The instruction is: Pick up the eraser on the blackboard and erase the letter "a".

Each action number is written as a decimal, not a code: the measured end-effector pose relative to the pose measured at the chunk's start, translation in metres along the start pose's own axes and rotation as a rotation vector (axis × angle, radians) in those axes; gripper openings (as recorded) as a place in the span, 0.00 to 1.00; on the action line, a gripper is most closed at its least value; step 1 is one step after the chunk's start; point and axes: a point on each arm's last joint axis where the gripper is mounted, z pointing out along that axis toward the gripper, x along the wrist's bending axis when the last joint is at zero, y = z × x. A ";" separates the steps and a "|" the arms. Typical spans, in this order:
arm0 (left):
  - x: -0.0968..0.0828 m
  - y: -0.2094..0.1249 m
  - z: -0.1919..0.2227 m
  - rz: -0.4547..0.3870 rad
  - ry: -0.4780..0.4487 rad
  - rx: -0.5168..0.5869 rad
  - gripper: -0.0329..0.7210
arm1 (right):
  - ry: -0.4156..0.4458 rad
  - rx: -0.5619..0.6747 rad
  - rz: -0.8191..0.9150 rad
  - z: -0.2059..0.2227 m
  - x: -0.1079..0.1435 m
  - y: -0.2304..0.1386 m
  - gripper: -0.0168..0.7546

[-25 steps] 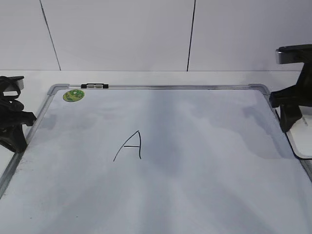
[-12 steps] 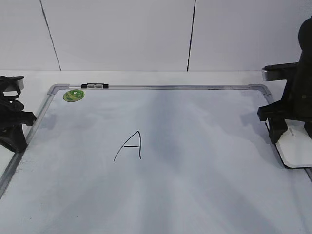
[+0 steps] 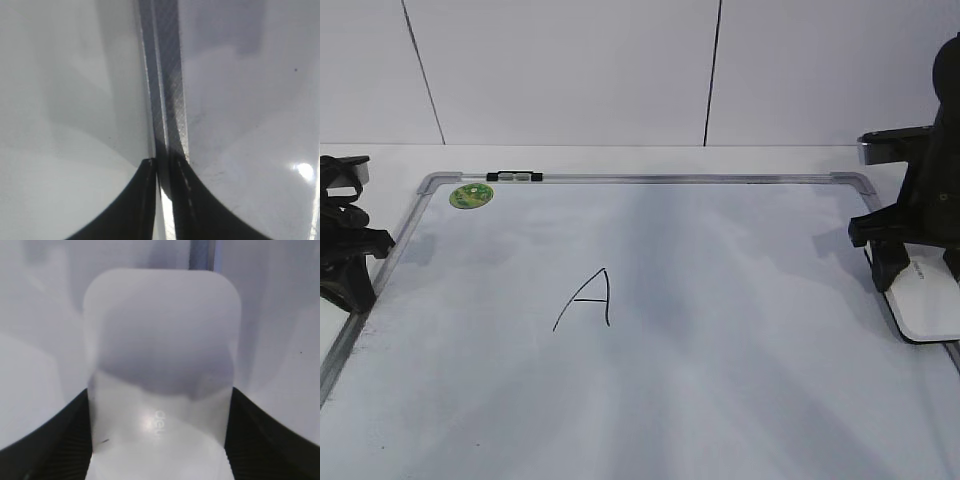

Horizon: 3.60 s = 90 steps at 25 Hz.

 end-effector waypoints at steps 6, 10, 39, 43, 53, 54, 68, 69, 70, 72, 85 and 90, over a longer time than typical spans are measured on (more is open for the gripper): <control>0.000 0.000 0.000 0.000 0.000 0.000 0.14 | 0.000 -0.002 0.000 0.000 0.000 0.000 0.75; 0.000 0.000 0.000 0.000 0.000 0.000 0.14 | 0.025 -0.012 0.014 0.000 0.002 0.001 0.75; -0.001 0.016 -0.011 0.020 0.000 -0.018 0.29 | 0.053 0.018 -0.028 -0.040 -0.001 0.000 0.79; -0.004 0.027 -0.031 0.044 0.001 -0.017 0.48 | 0.067 -0.010 -0.042 -0.056 -0.003 -0.006 0.79; -0.015 0.026 -0.079 0.026 -0.015 -0.002 0.56 | 0.080 -0.121 -0.058 -0.108 -0.013 -0.028 0.79; -0.017 0.023 -0.087 0.023 -0.014 -0.023 0.56 | 0.082 -0.139 -0.055 -0.114 -0.015 -0.031 0.79; -0.049 -0.057 -0.235 0.052 0.000 -0.430 0.56 | 0.179 -0.413 -0.023 -0.202 -0.030 -0.101 0.79; -0.051 -0.067 -0.243 0.056 0.001 -0.457 0.56 | 0.187 -0.429 -0.022 -0.205 -0.030 -0.108 0.79; -0.053 -0.078 -0.249 0.060 0.002 -0.480 0.56 | 0.188 -0.434 -0.021 -0.206 -0.031 -0.115 0.79; -0.055 -0.098 -0.255 0.063 0.002 -0.502 0.56 | 0.202 -0.445 -0.019 -0.207 -0.032 -0.131 0.79; -0.055 -0.225 -0.213 0.065 0.002 -0.510 0.50 | 0.235 -0.557 -0.011 -0.195 -0.040 -0.233 0.79; -0.052 -0.258 -0.192 0.067 0.003 -0.549 0.50 | 0.228 -0.675 -0.006 -0.202 -0.047 -0.269 0.79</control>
